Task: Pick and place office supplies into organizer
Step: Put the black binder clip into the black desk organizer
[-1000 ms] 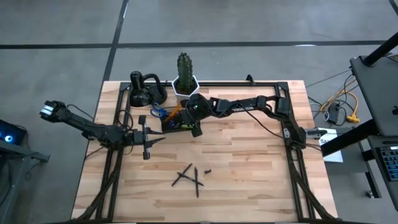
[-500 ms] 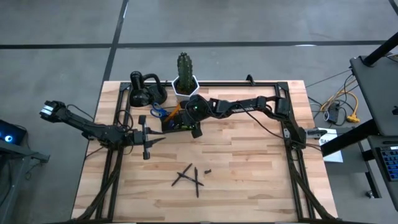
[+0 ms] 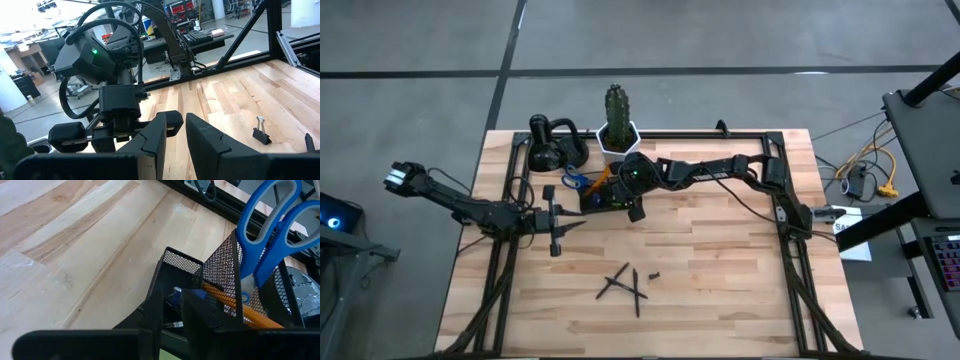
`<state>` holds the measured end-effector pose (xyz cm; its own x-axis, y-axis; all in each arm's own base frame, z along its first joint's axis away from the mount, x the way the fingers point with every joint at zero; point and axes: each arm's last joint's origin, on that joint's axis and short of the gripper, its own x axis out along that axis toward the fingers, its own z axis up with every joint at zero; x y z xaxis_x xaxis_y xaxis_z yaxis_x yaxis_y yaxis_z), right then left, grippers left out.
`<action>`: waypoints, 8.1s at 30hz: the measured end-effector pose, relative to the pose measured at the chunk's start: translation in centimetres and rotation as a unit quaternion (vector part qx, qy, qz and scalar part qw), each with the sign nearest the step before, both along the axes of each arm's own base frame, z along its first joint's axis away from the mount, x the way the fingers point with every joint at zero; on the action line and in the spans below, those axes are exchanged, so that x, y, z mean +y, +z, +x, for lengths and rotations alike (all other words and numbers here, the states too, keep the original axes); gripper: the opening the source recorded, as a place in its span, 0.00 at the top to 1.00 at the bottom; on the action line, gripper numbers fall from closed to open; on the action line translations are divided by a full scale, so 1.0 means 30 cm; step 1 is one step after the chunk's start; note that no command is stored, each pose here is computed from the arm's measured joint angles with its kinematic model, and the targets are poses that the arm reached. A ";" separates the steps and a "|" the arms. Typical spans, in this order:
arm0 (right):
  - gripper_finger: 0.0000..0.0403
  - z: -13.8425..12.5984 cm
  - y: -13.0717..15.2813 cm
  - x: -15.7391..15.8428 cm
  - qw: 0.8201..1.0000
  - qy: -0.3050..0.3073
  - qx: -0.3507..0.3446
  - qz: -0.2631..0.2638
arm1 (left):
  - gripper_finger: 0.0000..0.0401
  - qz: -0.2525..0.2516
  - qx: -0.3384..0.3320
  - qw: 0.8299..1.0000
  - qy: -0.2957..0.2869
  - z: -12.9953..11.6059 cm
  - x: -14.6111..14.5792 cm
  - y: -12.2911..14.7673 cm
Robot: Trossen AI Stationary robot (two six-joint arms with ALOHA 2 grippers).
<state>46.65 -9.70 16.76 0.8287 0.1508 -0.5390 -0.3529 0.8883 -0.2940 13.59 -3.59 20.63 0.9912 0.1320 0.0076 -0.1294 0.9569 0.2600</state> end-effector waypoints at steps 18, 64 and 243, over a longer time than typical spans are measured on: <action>0.79 -0.018 0.069 0.084 1.000 0.023 0.017 0.007 | 0.85 0.001 0.003 1.000 0.000 0.000 0.000 -0.005; 0.65 -0.275 0.116 0.690 0.951 -0.030 0.301 0.057 | 0.85 0.000 0.002 1.000 0.000 -0.001 0.000 -0.006; 0.98 0.101 -0.036 0.068 0.981 -0.140 -0.045 0.127 | 0.85 -0.046 -0.004 0.999 0.000 -0.003 0.001 -0.025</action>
<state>49.69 -7.66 15.68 0.8997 0.0306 -0.4354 -0.0675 0.9953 -0.0695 13.51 -3.56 19.87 0.9912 0.1322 0.0036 -0.1309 0.9767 0.1699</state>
